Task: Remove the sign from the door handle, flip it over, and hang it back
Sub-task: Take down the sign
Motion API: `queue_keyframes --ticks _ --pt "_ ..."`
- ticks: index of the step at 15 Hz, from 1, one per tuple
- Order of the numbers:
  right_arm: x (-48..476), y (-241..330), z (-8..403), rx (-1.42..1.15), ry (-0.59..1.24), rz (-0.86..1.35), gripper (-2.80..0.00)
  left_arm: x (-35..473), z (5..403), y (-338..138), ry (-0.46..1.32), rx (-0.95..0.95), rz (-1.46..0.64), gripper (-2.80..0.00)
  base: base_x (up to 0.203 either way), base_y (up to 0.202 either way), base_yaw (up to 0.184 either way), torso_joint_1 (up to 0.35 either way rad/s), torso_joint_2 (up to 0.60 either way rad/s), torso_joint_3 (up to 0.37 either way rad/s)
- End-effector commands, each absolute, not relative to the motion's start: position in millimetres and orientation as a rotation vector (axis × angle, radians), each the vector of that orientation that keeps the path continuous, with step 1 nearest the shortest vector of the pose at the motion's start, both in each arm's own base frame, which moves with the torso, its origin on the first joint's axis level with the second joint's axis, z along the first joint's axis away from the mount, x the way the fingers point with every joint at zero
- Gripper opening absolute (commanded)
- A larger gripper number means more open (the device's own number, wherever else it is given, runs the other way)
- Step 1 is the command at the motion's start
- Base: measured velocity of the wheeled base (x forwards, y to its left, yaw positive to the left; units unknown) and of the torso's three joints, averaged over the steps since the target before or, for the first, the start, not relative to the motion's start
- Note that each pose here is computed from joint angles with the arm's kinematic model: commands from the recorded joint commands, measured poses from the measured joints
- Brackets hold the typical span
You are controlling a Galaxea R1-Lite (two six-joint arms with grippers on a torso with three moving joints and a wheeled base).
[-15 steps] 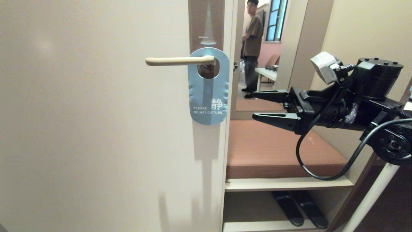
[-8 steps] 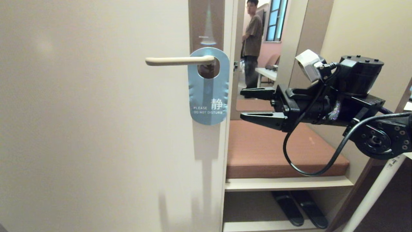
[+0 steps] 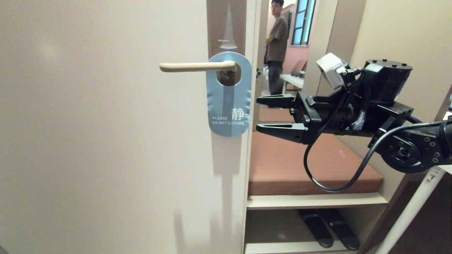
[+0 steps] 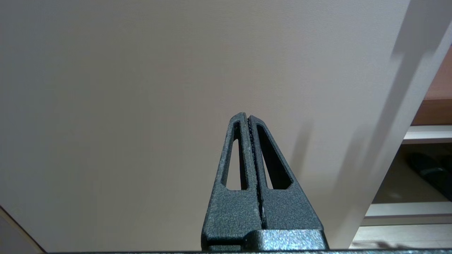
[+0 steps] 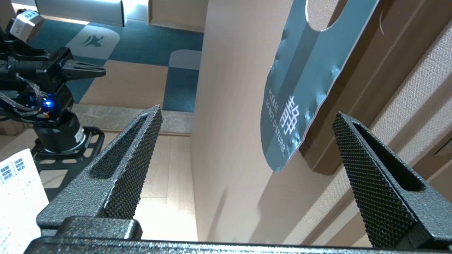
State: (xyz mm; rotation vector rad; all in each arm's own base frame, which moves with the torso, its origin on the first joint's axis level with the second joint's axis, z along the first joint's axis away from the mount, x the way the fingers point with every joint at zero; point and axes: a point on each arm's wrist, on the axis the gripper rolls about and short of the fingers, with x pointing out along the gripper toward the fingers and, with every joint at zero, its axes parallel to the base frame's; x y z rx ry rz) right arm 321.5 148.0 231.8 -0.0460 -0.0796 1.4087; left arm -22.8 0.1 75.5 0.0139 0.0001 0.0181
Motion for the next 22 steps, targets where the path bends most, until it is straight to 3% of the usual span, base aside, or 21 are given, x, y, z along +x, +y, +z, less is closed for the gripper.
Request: queue_keyframes --ticks 1,22 --pt "322.0 150.2 231.6 -0.048 -0.085 1.419 0.0 -22.8 75.5 0.1 0.0 0.014 0.018 -2.8 0.0 0.0 0.0 0.0 0.0 0.0" --pt "335.2 181.0 225.2 -0.05 -0.097 1.473 0.0 -22.8 75.5 0.1 0.0 0.015 0.018 -2.8 0.0 0.0 0.0 0.0 0.0 0.0"
